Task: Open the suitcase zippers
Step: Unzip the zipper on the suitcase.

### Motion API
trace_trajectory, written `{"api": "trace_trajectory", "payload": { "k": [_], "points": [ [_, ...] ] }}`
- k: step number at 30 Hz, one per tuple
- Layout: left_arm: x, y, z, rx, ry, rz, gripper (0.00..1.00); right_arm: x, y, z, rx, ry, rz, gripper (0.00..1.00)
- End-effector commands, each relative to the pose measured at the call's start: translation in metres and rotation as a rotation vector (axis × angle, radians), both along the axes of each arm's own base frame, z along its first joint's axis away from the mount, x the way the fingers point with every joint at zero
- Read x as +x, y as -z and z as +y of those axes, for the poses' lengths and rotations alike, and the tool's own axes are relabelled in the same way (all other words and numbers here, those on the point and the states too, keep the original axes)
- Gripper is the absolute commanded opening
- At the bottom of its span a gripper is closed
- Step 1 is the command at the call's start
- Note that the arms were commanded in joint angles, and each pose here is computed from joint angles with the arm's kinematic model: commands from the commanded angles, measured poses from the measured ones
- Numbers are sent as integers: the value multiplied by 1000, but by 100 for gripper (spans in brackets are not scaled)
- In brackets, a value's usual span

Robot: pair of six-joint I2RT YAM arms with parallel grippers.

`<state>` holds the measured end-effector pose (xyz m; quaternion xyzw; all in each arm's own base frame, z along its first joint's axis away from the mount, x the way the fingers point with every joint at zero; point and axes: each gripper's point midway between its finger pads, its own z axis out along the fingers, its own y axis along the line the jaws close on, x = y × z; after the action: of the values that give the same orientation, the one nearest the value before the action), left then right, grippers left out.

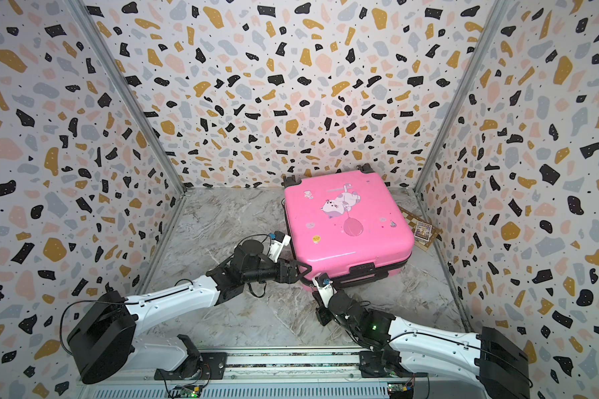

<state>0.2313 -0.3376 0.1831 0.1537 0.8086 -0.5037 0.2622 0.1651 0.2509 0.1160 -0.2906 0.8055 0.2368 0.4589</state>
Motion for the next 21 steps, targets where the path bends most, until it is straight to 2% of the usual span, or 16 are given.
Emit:
{"api": "trace_trajectory", "payload": {
  "k": [1, 3, 6, 9, 13, 17, 21],
  "points": [
    [-35, -15, -17, -60, 135, -29, 96, -40, -41, 45, 175, -249, -22, 0],
    [-35, -17, -9, -48, 105, -49, 97, -42, -38, 45, 167, -249, -19, 0],
    [-29, -25, 11, 28, 28, -107, 99, -44, -25, 40, 138, -226, 6, 0],
    [-23, -41, 33, 109, -43, -170, 99, -46, -11, 31, 121, -192, 47, 0],
    [-8, -66, 63, 159, -144, -211, 99, -50, 4, 16, 123, -140, 103, 0],
    [26, -79, 95, 169, -251, -164, 99, -53, 15, 1, 147, -98, 146, 0],
    [77, -93, 121, 89, -345, -82, 99, -53, 19, -9, 154, -70, 165, 0]
  ]
}}
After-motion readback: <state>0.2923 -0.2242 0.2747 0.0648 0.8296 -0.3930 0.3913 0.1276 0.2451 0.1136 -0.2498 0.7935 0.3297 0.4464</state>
